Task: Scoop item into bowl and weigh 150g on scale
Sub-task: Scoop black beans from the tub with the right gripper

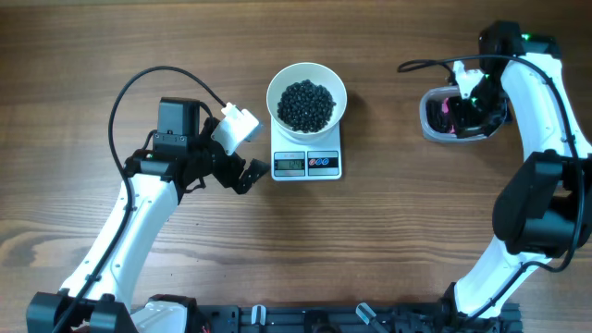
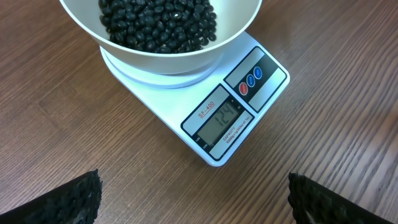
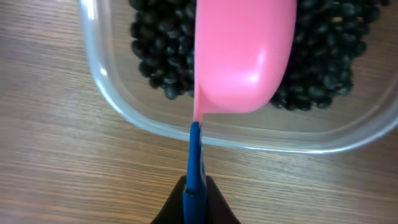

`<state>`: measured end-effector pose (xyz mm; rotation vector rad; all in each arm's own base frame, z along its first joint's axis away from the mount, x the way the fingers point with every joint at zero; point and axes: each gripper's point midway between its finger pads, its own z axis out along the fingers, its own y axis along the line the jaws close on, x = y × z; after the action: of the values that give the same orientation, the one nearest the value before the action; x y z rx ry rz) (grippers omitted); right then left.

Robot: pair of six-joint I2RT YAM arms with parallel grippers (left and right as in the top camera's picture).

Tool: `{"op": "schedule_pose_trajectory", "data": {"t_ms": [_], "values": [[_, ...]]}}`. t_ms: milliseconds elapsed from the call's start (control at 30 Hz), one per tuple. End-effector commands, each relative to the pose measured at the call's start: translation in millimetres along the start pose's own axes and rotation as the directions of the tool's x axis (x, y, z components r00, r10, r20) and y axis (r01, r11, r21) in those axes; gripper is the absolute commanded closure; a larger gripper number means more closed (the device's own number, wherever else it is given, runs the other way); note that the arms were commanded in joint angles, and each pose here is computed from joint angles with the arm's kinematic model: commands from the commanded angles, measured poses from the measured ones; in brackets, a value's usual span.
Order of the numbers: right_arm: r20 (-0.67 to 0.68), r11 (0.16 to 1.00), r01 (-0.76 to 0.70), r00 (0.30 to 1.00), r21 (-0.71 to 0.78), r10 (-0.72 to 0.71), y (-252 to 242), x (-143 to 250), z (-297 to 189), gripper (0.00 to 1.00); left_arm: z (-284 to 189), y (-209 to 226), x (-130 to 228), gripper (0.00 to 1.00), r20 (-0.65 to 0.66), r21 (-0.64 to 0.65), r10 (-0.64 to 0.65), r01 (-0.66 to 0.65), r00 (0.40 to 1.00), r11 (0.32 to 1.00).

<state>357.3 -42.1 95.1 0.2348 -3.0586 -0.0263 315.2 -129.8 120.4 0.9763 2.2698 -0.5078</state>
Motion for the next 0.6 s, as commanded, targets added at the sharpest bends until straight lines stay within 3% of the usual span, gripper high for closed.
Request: {"op": "schedule_pose_trajectory", "data": {"t_ms": [0,567], "values": [[-0.026,0.995,0.018,0.999,-0.100,-0.021,19,3,9,0.96,0,-2,2,0.00,0.002,0.010,0.000,0.000,1.000,1.000],[-0.067,0.970,-0.019,0.998,-0.243,0.003,36,18,3,0.96,0,-2,2,0.00,0.002,0.010,0.000,0.000,1.000,1.000]]}}
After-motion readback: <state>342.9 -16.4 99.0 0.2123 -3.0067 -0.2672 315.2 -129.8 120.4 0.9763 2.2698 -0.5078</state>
